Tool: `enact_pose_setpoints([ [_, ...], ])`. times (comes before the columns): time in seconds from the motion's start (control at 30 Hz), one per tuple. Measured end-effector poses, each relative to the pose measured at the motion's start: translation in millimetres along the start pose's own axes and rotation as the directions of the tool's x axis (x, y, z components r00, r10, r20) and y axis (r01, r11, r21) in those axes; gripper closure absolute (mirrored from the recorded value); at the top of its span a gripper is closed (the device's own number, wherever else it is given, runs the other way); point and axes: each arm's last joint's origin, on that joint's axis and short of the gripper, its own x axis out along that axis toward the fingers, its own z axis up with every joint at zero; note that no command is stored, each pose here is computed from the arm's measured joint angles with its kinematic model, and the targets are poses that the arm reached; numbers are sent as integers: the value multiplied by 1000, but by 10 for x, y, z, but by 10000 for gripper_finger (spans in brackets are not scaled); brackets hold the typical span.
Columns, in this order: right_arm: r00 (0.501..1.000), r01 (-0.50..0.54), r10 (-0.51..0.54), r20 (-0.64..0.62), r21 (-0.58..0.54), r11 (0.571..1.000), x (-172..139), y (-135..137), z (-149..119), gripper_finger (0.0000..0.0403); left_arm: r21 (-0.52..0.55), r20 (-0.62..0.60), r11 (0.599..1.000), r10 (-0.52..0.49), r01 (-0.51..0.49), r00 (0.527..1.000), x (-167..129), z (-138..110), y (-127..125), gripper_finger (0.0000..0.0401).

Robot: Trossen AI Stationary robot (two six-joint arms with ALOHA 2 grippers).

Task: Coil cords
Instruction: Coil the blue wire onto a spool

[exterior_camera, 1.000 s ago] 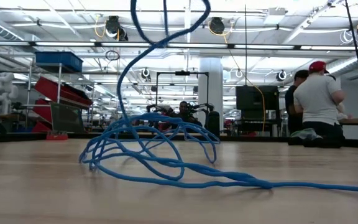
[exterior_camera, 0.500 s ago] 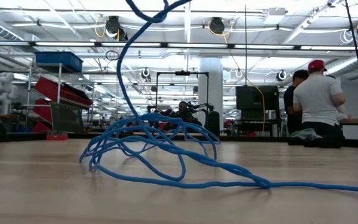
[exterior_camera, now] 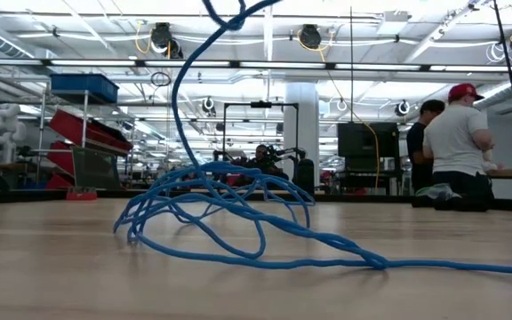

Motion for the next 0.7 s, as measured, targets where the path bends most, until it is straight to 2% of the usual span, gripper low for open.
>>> enact_pose_setpoints([
  [0.13,999,-10,8,36,44,999,75,-128,236,403,-8,-15,999,40,-41,999,0,2,15,395],
  [0.3,998,-8,3,62,83,996,190,-276,409,403,-19,-21,998,65,-65,998,2,7,27,395],
  [0.43,997,-1,-10,77,143,990,261,-337,451,403,-31,-28,996,86,-87,996,18,8,46,395],
  [0.7,993,-77,54,109,215,974,324,-360,481,403,-15,-54,989,149,-150,987,16,11,70,395],
])
